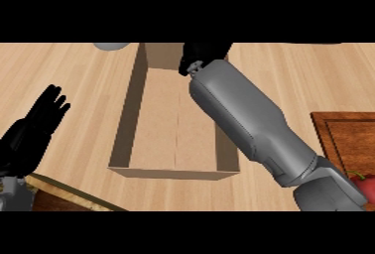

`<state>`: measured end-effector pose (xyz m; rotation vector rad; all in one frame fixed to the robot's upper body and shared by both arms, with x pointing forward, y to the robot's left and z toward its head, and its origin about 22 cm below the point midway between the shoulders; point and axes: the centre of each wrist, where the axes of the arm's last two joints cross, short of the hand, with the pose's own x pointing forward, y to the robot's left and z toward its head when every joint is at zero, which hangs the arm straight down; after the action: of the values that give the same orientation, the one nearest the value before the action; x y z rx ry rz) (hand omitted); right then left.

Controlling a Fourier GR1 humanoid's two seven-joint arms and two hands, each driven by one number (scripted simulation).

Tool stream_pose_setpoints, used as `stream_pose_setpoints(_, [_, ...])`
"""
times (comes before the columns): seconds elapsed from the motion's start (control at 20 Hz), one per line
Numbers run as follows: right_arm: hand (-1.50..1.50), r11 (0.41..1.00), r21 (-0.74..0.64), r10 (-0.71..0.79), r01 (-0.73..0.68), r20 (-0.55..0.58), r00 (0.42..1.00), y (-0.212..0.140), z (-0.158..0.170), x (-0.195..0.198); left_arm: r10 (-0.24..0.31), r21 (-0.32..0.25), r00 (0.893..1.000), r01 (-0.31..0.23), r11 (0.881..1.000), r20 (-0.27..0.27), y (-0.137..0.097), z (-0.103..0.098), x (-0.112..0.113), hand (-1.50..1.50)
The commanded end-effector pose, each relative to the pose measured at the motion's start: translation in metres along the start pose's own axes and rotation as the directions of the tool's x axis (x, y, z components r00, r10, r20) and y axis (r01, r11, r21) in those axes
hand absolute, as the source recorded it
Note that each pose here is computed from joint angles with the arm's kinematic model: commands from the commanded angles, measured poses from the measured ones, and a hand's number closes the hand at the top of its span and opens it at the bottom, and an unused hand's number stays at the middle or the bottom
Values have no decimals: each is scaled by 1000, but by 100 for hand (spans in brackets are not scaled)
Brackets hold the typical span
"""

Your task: Pick the can from the cutting board and place it in the cardboard box

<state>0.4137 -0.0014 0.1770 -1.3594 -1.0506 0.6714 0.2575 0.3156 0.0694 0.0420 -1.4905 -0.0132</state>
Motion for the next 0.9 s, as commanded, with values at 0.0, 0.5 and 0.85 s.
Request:
stream_pose_setpoints(0.0, [-150, 990, 78, -89, 115, -279, 956, 48, -5, -31, 24, -2, 999, -24, 1000, -34, -6, 2, -12, 0])
stream_pose_setpoints(0.5, [-150, 930, -56, -367, 363, -96, 925, 41, 15, -26, 40, 24, 998, -39, 999, -42, 1, 2, -17, 0])
stream_pose_setpoints(0.85, [-150, 706, -240, -696, 667, -56, 716, 20, 12, -34, 30, 63, 998, -27, 998, -60, 5, 11, -19, 0])
